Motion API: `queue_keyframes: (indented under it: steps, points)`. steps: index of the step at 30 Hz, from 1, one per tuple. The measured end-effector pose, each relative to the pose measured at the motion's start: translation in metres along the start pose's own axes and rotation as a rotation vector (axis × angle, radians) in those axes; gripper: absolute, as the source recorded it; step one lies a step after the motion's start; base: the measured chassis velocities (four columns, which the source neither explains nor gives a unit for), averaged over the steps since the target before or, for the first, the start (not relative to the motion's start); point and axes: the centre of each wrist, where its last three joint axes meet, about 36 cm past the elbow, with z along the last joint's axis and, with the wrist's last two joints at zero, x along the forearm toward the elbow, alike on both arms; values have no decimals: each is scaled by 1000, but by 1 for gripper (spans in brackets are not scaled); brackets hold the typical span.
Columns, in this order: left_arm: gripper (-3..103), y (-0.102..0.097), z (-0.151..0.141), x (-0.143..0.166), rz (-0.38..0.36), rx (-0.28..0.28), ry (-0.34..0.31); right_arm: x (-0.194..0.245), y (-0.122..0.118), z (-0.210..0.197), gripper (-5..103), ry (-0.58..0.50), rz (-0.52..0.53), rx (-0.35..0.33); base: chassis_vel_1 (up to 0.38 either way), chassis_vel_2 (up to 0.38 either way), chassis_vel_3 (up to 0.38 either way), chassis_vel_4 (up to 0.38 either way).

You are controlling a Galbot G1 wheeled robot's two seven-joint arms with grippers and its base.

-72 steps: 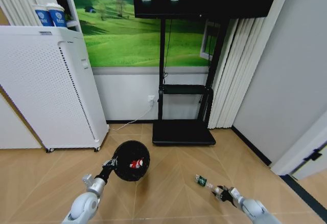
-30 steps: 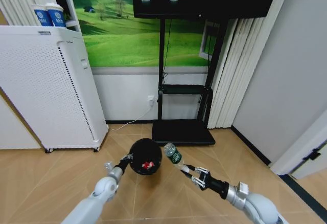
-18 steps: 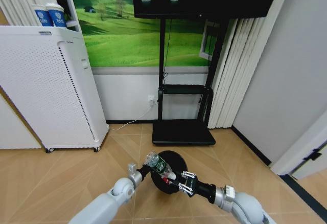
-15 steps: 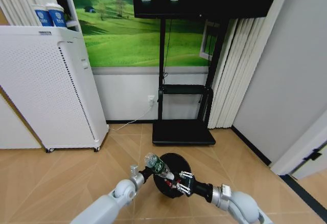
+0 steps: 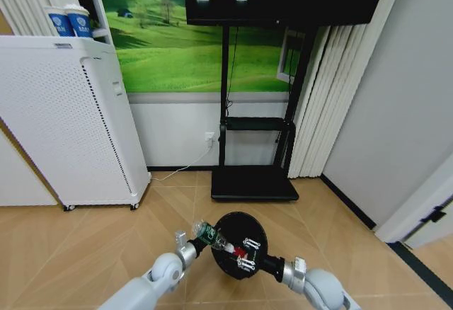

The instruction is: Pick up the trash bin and place the garbage on the floor into it.

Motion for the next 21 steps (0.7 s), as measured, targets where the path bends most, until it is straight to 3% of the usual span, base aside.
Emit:
queue_keyframes:
  steps: [1, 4, 6, 9, 14, 18, 21]
  points:
    - [4, 0, 0, 2, -3, 1, -2, 0, 0, -1, 67, -2, 1, 1, 0, 0, 0, 0]
    - [4, 0, -1, 3, -7, 2, -5, 0, -1, -2, 67, -6, 2, 1, 0, 0, 0, 0]
    - [4, -1, -3, 8, -30, 35, -29, 2, -2, -7, 89, -27, 14, -4, 0, 0, 0, 0]
    - [4, -4, -3, 10, -36, 66, -40, 4, -2, -7, 98, -27, 19, -7, 0, 0, 0, 0]
    - [4, -11, 2, 9, -43, 134, -43, 7, 0, -8, 100, -41, 46, -18, 0, 0, 0, 0]
    - [4, -14, -4, 13, -85, 217, -92, 12, -6, -17, 100, -85, 93, -26, 0, 0, 0, 0]
    - [4, -11, -8, 18, -112, 230, -120, 14, -8, -23, 100, -111, 114, -27, 0, 0, 0, 0]
